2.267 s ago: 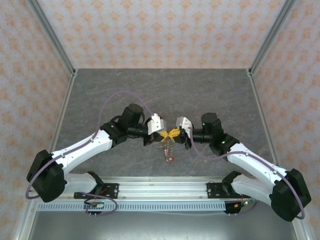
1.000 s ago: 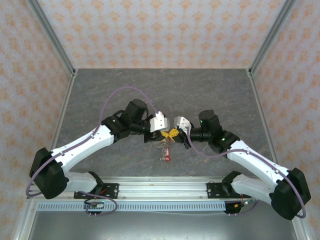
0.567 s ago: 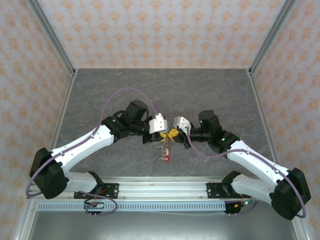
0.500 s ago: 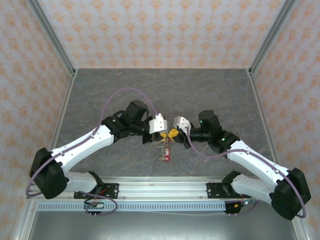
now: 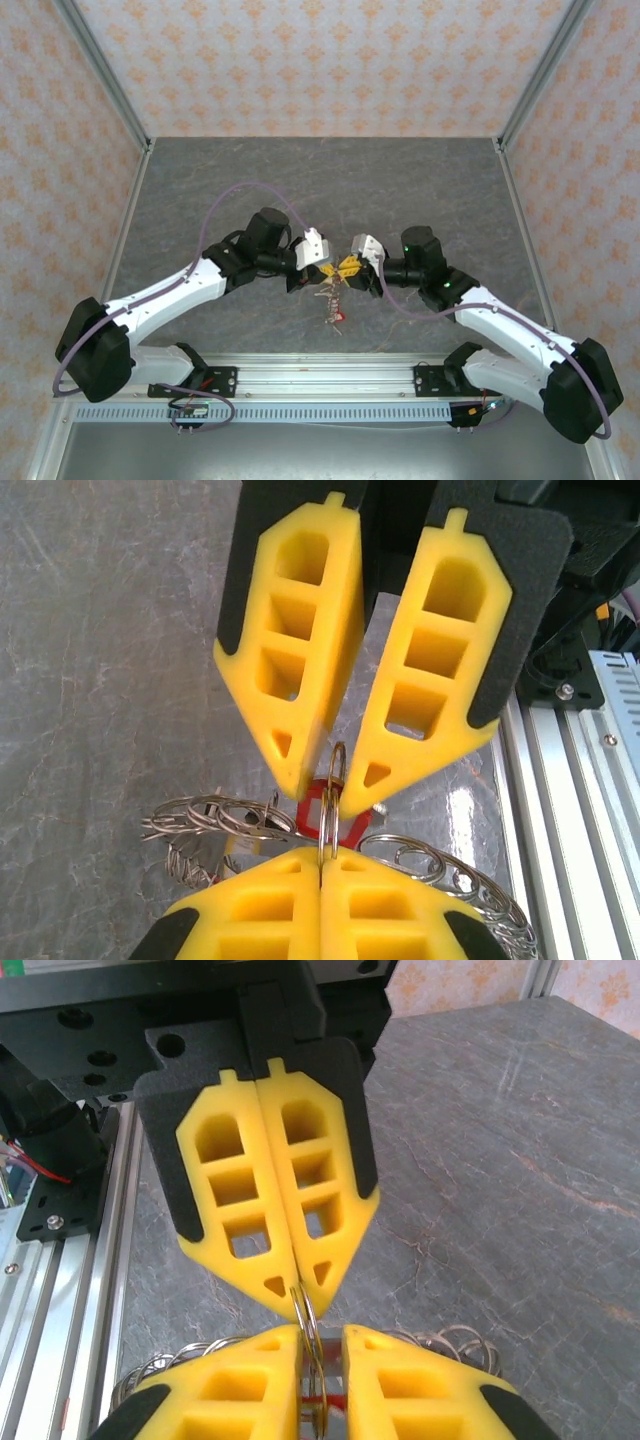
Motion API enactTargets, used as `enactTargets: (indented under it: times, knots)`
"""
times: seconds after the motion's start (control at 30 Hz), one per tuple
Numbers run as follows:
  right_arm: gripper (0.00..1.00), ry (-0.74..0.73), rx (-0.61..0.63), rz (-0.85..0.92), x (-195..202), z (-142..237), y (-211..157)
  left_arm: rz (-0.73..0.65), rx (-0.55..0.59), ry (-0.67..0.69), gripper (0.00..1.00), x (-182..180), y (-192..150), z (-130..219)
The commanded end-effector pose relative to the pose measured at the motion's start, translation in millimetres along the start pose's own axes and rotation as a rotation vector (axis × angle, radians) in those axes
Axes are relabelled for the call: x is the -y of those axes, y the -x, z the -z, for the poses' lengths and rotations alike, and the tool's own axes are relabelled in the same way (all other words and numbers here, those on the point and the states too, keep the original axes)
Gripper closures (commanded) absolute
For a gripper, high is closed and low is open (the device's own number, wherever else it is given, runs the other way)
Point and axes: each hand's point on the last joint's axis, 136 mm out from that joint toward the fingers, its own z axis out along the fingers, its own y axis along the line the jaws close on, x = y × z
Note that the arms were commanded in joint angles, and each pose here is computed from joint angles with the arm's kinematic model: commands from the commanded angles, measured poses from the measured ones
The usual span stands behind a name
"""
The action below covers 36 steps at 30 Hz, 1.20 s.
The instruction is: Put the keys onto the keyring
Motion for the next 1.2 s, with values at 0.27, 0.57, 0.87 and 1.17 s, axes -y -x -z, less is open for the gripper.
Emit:
enactTargets:
  times: [0.27, 0.57, 0.87, 1.17]
  knots:
    - [0.84, 0.031, 0.093, 0.0, 2, 1, 16, -0.058, 0.198, -0.056, 1.0, 10, 46, 16]
    - [1.0, 0.013, 0.082, 0.026, 5, 4, 26, -0.049, 0.137, 0.001, 0.87, 2, 35, 16]
    - [1.0, 0.032, 0.004, 0.074, 0, 4, 27, -0.115, -0.02, 0.044, 0.73, -1, 23, 15]
    - [1.0, 0.046, -0.001, 0.112, -5, 2, 35, -0.127, -0.083, 0.033, 0.77, -2, 18, 8]
